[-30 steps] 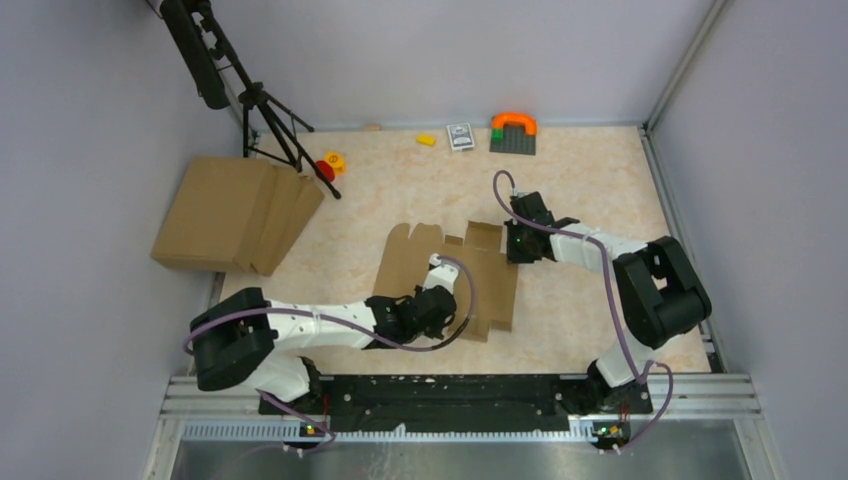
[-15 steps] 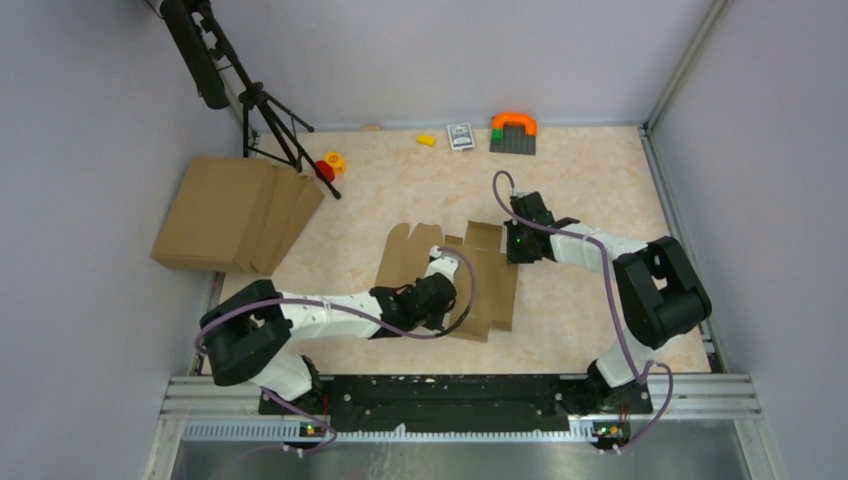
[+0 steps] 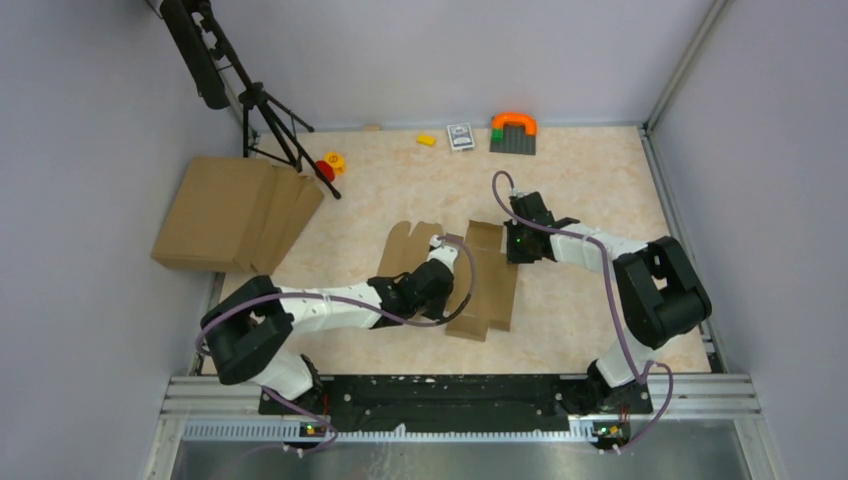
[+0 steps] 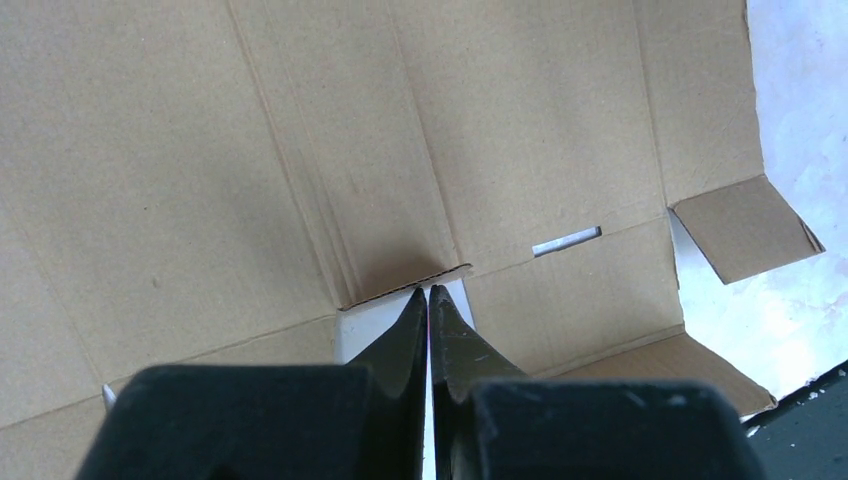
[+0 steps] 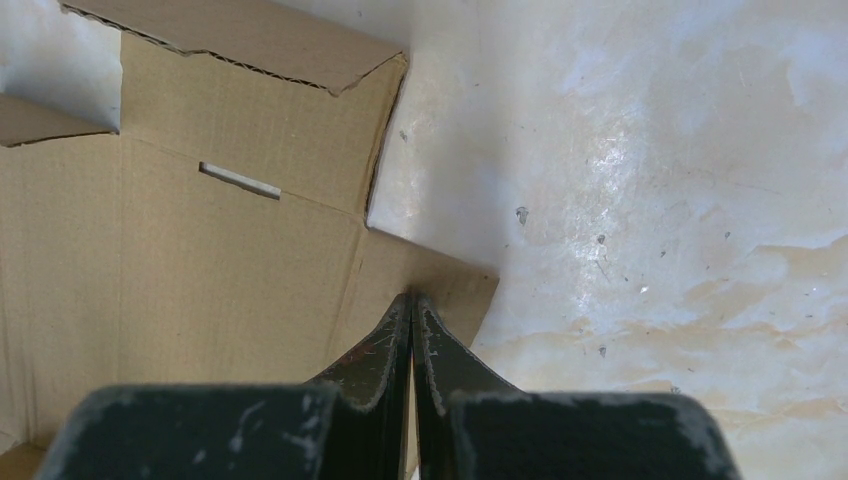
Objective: Fold the paper box
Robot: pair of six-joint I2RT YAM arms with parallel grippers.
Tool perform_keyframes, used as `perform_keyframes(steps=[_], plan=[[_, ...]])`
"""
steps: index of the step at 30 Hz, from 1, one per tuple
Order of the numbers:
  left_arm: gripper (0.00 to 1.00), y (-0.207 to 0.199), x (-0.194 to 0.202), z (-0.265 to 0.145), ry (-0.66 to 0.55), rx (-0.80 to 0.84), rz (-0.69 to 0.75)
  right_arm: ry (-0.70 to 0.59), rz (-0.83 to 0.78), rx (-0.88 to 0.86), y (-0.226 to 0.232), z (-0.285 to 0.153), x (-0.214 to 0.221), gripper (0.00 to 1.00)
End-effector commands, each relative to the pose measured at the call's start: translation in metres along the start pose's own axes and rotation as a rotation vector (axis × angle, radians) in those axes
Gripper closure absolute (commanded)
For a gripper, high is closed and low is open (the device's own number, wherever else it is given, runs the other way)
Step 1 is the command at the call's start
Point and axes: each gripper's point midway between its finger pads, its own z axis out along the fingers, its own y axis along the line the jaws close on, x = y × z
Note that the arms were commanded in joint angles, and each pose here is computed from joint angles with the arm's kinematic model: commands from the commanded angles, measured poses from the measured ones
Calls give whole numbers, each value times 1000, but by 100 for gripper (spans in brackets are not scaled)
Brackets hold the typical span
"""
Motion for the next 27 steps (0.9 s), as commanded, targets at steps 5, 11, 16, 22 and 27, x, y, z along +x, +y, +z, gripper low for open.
perform_keyframes(steps=[5, 11, 16, 22, 27], plan=[[100, -10, -20, 14, -33, 41, -4, 102, -34, 23, -7, 1, 31, 100], [100, 1, -8, 32, 31, -3, -13, 103, -41, 26, -8, 1, 31, 100], [100, -1, 1, 39, 85, 3, -18, 106, -43, 21, -8, 2, 32, 100], [100, -2, -19, 19, 57, 1, -5, 107, -48, 32, -10, 2, 33, 100], [100, 13, -26, 18, 80, 2, -45, 105, -44, 25, -8, 3, 32, 100]])
